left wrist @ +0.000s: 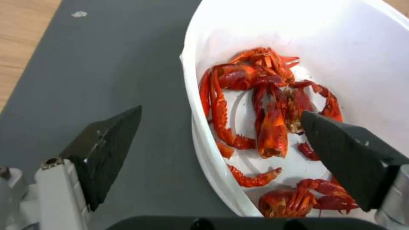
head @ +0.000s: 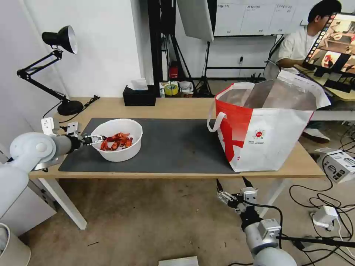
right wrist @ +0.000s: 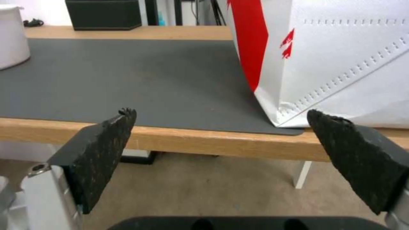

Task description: Pick up the trash from the table and place it into the takeout bag.

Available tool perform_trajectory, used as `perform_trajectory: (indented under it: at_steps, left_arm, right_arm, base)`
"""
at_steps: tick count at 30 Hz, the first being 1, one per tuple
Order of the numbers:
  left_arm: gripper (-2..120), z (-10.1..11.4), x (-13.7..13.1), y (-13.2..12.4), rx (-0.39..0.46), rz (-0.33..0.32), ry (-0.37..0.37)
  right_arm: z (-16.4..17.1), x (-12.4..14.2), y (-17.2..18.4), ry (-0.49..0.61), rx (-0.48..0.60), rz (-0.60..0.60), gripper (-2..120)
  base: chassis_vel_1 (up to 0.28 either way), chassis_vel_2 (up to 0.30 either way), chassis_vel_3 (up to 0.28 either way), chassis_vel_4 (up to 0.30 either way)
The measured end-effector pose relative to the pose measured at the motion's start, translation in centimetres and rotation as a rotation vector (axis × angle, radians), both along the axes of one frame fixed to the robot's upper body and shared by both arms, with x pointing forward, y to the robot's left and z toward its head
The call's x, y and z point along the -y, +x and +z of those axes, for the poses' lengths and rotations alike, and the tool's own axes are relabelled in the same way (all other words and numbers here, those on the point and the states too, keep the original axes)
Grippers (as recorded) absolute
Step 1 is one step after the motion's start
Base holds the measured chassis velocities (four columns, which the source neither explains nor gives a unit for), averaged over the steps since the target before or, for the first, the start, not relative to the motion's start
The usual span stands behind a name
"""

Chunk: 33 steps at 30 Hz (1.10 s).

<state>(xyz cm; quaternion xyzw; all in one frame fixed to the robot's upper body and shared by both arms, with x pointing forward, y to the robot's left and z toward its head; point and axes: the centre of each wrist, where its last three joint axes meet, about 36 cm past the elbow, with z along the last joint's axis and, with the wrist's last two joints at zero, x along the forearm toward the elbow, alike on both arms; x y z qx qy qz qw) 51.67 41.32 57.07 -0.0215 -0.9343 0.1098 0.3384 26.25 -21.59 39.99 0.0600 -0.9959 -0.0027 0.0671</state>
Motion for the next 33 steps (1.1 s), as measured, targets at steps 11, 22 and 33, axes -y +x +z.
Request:
perform_trajectory:
  at_steps: [11,22,33]
  left_arm:
    - [92,-0.4,0.7,0.6,-0.012,-0.007,-0.001]
    - [53,-1.0,1.4,0.6,-0.022,-0.021,0.001]
    - [12,-1.2,1.3,0.3,-0.023,-0.02,0.006]
  right_arm:
    - [0.0,0.0,0.0,0.0,0.0,0.0,100]
    - [0.0,0.0,0.0,0.0,0.0,0.0,100]
    - [0.0,0.0,0.0,0.0,0.0,0.0,100]
  base:
    - [0.0,0.0,0.0,0.0]
    - [0.0,0.0,0.0,0.0]
    - [0.0,0.0,0.0,0.0]
